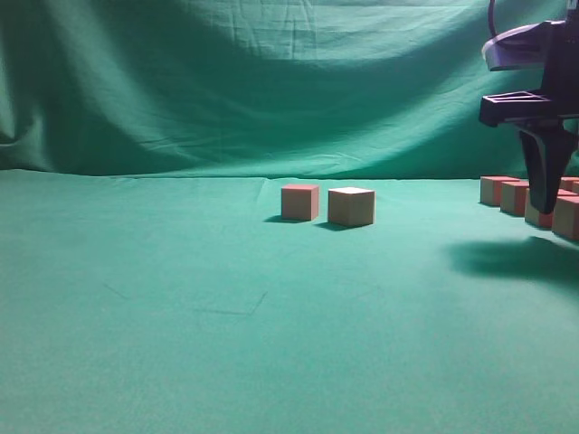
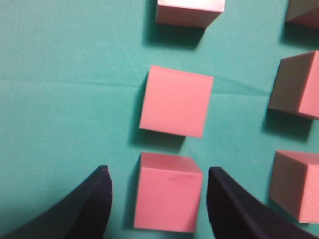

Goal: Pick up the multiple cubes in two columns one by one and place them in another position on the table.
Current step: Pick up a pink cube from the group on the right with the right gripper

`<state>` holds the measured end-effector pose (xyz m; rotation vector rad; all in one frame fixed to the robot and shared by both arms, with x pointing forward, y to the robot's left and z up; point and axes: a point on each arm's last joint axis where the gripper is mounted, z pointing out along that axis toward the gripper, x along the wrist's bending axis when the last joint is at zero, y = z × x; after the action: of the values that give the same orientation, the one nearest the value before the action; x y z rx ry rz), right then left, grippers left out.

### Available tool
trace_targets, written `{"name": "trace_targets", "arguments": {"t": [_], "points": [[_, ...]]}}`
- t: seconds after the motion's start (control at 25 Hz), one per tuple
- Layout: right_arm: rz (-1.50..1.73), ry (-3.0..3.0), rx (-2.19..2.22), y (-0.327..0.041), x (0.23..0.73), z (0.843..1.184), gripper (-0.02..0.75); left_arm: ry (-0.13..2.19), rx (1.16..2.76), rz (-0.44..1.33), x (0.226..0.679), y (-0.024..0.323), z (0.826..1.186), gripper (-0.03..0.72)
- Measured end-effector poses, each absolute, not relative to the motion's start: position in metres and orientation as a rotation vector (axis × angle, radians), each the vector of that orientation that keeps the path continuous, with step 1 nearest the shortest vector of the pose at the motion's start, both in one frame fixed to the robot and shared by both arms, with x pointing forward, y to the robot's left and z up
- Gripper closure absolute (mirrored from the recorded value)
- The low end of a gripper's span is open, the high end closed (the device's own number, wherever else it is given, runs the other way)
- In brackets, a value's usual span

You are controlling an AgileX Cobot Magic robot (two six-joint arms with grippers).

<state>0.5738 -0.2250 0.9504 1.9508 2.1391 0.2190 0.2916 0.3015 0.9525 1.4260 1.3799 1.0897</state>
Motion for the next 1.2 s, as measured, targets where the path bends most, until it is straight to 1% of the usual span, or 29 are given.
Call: {"name": "trace_targets", "arguments": {"t": [0.36,0.4,0.52,0.84,0.92,1.0,1.12,1.16,1.2], "points": [[0.193,2.151,1.959,-0.225,0.575,0.943,0.31,1.38,1.426,1.09,0.292,0.301,0.953,0.688],[0.193,2.151,1.959,-0.225,0.575,0.943,0.37,1.38,1.426,1.09,0.292,0.301,0.953,0.688],[0.186,2.152,1.961,-0.225,0.574,0.943,0.482,1.38,1.426,1.09,0.292,0.301,0.953,0.688],[0.123,2.186,1.983,-0.226,0.57,0.945,0.475,1.38,1.426,1.09,0.292,0.301,0.953,0.688],[0.089,2.246,1.978,-0.225,0.565,0.956,0.475,1.38,1.426,1.09,0.292,0.301,0.953,0.688],[0.117,2.331,1.932,-0.217,0.562,0.976,0.475,1.38,1.426,1.09,0.292,0.301,0.953,0.688],[0.214,2.516,1.736,-0.193,0.555,1.016,0.475,1.38,1.426,1.09,0.292,0.301,0.953,0.688],[0.214,2.516,1.736,-0.193,0.555,1.016,0.475,1.38,1.426,1.09,0.292,0.301,0.953,0.688],[0.261,2.565,1.658,-0.183,0.553,1.032,0.475,1.38,1.426,1.09,0.292,0.301,0.953,0.688]]}}
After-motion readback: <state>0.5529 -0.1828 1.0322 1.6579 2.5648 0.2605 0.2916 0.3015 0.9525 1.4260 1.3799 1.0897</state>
